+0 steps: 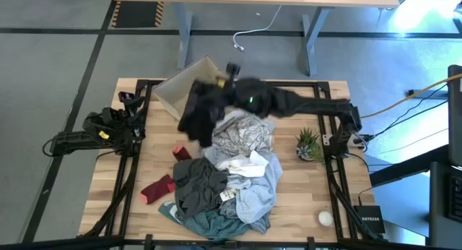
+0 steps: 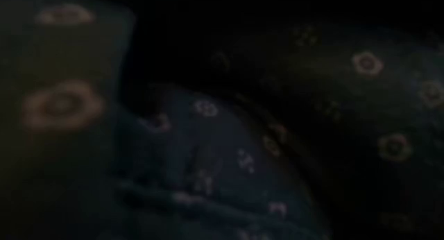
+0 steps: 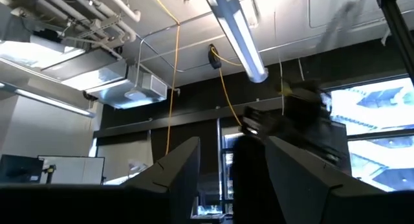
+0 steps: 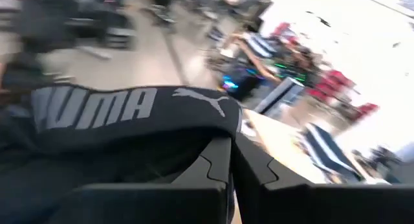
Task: Sort clothes
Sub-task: Put the black underwear into the laundry organizer
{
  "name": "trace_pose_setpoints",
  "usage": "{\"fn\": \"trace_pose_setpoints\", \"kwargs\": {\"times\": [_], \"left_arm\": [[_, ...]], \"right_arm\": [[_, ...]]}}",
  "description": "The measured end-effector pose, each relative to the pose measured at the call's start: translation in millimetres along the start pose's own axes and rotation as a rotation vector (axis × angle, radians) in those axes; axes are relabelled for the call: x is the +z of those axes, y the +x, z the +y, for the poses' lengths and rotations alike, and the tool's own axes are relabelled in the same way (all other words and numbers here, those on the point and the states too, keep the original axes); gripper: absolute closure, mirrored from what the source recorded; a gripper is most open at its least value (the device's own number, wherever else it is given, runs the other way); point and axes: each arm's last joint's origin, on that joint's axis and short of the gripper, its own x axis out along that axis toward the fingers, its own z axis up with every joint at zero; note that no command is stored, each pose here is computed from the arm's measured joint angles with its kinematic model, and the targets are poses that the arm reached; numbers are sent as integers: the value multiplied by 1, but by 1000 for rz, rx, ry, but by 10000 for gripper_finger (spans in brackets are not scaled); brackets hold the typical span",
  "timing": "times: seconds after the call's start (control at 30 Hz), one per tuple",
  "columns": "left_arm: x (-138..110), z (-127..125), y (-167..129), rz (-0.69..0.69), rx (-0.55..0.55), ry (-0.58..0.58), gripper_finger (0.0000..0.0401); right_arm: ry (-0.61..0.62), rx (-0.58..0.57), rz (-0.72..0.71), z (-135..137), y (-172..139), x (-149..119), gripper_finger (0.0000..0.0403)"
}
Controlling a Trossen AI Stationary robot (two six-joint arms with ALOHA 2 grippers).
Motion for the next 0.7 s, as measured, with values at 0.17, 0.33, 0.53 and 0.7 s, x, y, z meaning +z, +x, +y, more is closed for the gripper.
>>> {"fn": "trace_pose_setpoints", "kwargs": {"times": [0.17, 0.33, 0.53, 0.7], "left_arm": [[0, 0, 0, 0, 0, -10, 230], [0, 0, 0, 0, 0, -14, 230], [0, 0, 0, -1, 0, -10, 230], [0, 0, 0, 1, 0, -17, 230]], "right_arm": [[61, -72, 17, -40, 12, -13, 378], [247, -55, 80, -54, 32, -37, 354], [260, 26, 213, -50, 38, -58, 295], [181, 76, 269, -41, 28, -56, 228]]}}
